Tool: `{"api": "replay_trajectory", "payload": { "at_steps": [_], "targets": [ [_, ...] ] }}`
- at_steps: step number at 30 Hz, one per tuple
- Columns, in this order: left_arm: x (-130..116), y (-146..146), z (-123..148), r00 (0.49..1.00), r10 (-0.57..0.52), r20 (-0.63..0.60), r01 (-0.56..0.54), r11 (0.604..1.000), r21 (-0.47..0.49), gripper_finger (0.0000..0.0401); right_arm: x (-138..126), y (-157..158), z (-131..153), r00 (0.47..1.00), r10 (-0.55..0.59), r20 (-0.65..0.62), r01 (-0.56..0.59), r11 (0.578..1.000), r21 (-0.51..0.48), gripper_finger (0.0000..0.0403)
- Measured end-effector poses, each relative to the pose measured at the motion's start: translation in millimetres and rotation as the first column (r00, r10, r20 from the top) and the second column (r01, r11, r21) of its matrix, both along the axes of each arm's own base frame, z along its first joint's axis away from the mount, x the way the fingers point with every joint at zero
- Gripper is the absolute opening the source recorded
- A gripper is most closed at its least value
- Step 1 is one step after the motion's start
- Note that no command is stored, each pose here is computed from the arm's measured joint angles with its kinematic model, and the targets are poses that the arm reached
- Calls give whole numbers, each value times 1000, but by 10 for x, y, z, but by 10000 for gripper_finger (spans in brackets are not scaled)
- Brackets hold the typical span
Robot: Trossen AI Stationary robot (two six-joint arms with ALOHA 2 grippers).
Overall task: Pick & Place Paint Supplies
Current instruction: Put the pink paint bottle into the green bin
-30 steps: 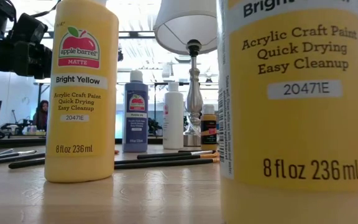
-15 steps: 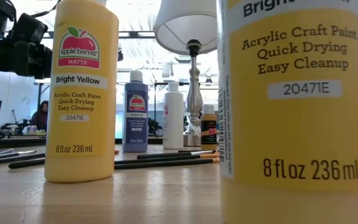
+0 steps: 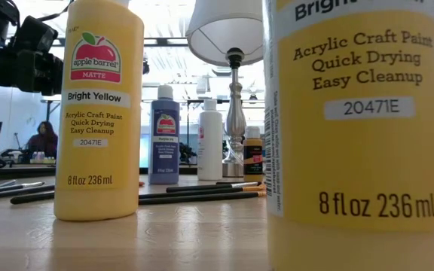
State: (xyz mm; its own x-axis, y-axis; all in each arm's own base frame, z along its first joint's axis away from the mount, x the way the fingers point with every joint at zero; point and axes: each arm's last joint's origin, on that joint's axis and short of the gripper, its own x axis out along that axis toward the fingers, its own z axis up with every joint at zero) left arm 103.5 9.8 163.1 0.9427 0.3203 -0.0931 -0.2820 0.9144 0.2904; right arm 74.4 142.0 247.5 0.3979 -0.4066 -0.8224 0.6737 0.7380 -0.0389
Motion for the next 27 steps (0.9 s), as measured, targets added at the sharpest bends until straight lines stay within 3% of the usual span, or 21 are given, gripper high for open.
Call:
{"api": "replay_trajectory", "payload": {
  "at_steps": [16,27],
  "targets": [
    [0,0,0,1000,0,0,0,1000,0,13,-20,-26,16,999,-4,-46,3,1000,-17,164],
    [0,-1,0,1000,-1,0,1,1000,0,13,-10,3,109,998,31,-54,-30,999,11,197]
  ]
}}
